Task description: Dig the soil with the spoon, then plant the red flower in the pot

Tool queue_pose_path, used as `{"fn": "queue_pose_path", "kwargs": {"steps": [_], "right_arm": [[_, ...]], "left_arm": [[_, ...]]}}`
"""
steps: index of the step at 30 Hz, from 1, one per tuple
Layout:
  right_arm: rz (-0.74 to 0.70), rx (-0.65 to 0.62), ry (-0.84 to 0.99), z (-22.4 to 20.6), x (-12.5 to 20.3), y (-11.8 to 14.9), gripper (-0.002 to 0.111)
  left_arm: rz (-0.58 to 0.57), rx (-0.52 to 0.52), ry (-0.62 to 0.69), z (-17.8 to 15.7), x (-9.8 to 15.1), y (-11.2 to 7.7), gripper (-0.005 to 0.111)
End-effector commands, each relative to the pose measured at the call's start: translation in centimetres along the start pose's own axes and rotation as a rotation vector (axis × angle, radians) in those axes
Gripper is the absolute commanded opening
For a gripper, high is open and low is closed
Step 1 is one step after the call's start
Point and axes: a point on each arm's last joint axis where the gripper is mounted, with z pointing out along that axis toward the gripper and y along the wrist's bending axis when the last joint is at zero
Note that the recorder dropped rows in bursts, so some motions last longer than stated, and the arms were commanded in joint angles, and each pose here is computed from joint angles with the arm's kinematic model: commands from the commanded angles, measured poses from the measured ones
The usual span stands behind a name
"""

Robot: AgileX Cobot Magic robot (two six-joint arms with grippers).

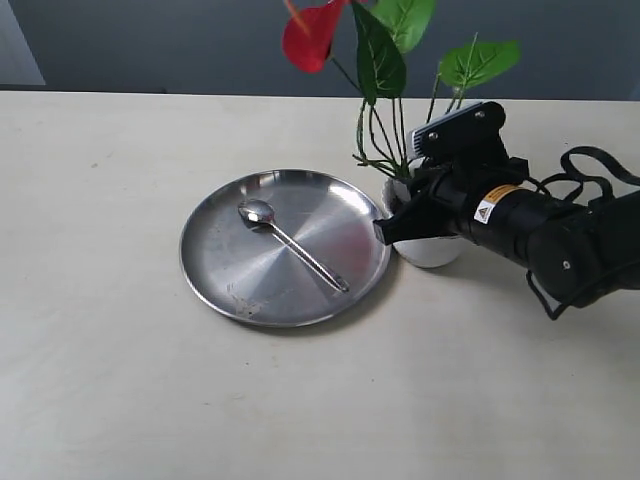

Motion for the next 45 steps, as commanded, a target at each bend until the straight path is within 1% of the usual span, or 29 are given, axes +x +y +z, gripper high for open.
{"fn": "queue_pose_path", "kwargs": {"steps": [1, 8, 13, 21, 28, 30, 32, 34, 35, 37, 40, 42, 45], "right_arm": [[0.005, -0.004, 0.006, -0.9, -0.7, 0.0, 0.03], [0.008, -0.021, 0.063, -3.1, -1.7, -0.1, 0.03], [0.01, -0.014, 0.007, -5.1, -2.0, -0.2, 0.03], [0.042, -0.02, 0.001, -6.2, -1.7, -0.1, 0.03], [0.083, -0.034, 0.075, -7.7, -1.5, 0.0, 0.03], [0.088, -0.036, 0.07, -8.9, -1.5, -0.1, 0.029], [0.109, -0.035, 0.059, -10.3, -1.6, -0.2, 0.023], [0.159, -0.035, 0.04, -12.1, -1.9, -0.2, 0.01], [0.215, -0.046, 0.051, -13.7, -2.1, -0.2, 0.0], [0.303, -0.079, 0.044, -16.2, -2.5, -0.1, 0.0], [0.353, -0.138, 0.05, -19.3, -2.5, 0.3, 0.0], [0.403, -0.207, 0.074, -21.6, -2.1, 0.9, 0.0], [0.441, -0.311, 0.173, -23.8, -1.1, 1.9, 0.0]], "left_arm": [[-0.004, 0.006, 0.0, 0.0, 0.0, 0.0, 0.0], [-0.004, 0.006, 0.0, 0.0, 0.0, 0.0, 0.0], [-0.004, 0.006, 0.0, 0.0, 0.0, 0.0, 0.0], [-0.004, 0.006, 0.0, 0.0, 0.0, 0.0, 0.0], [-0.004, 0.006, 0.0, 0.0, 0.0, 0.0, 0.0], [-0.004, 0.006, 0.0, 0.0, 0.0, 0.0, 0.0], [-0.004, 0.006, 0.0, 0.0, 0.0, 0.0, 0.0], [-0.004, 0.006, 0.0, 0.0, 0.0, 0.0, 0.0], [-0.004, 0.006, 0.0, 0.0, 0.0, 0.0, 0.0], [-0.004, 0.005, 0.002, 0.0, 0.1, 0.0, 0.0], [-0.004, 0.005, 0.002, 0.0, 0.1, 0.0, 0.0], [-0.004, 0.005, 0.002, 0.0, 0.1, 0.0, 0.0], [-0.004, 0.005, 0.002, 0.0, 0.1, 0.0, 0.0]]}}
